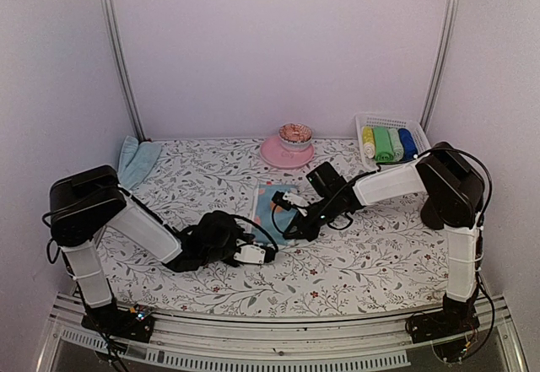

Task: Roll the towels
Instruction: Roll the towel at the center of the board.

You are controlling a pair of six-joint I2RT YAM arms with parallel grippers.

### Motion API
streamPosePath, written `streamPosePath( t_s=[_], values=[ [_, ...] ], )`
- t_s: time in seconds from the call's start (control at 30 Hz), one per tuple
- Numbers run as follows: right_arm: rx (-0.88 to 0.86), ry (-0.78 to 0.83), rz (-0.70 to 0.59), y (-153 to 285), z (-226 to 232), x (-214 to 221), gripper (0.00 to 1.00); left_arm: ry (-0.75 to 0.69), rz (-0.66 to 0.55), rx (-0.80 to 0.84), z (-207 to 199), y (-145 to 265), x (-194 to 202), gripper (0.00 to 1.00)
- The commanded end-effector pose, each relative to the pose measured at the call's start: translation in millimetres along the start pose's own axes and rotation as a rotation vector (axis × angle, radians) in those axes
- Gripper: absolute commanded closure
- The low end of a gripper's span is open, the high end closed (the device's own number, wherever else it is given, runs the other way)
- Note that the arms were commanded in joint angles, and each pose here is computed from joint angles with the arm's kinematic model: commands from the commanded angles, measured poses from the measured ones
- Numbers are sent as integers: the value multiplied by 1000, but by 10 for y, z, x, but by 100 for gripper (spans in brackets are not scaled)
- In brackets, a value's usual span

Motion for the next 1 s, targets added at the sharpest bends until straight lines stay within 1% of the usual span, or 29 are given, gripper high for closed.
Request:
streamPosePath(
  t_s=[0.0, 0.07, 0.13, 0.2, 0.3, 0.37, 0.4, 0.47, 0.53, 0.63, 0.77, 0.83, 0.9, 0.97],
  values=[
    [19, -45, 84, -93, -91, 245, 98, -38, 48, 68, -248, -48, 87, 93],
    [23, -43, 84, -89, -93, 244, 98, -38, 45, 81, -267, -41, 86, 100],
    [37, -34, 78, -60, -98, 206, 97, -30, 33, 106, -286, -19, 69, 100],
    [67, -20, 67, 3, -112, 147, 93, -18, 16, 151, -327, 23, 49, 100],
    [138, 5, 31, 189, -123, -11, 83, 21, -10, 217, -336, 66, 0, 100],
    [194, 19, -3, 339, -119, -121, 69, 52, -22, 260, -325, 92, -21, 100],
    [225, 28, -16, 411, -118, -152, 65, 68, -25, 287, -332, 98, -26, 100],
    [274, 44, -34, 554, -94, -161, 61, 99, -29, 331, -327, 101, -37, 100],
    [331, 95, -77, 710, -53, -203, 55, 129, -35, 360, -295, 93, -57, 100],
    [370, 203, -146, 893, 116, -199, 51, 184, -40, 412, -266, 84, -53, 100],
    [359, 429, -234, 1003, 501, -156, 48, 259, -49, 479, -203, 58, -36, 100],
    [356, 556, -261, 1003, 674, -105, 47, 295, -45, 521, -188, 49, -12, 100],
    [362, 650, -285, 996, 787, -62, 47, 330, -50, 552, -155, 41, -4, 100],
    [364, 706, -297, 958, 853, -30, 47, 362, -60, 582, -122, 40, -4, 100]
  ],
)
Point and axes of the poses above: each gripper's point midway between its finger pads, its own y axis back along the fingers, its own z axis along the line the jaws close on, x = y × z, the point moved 4 cm from there along y, back along the fingers, and after that the axes turned 1 degree about y, right-handed, at the moved point
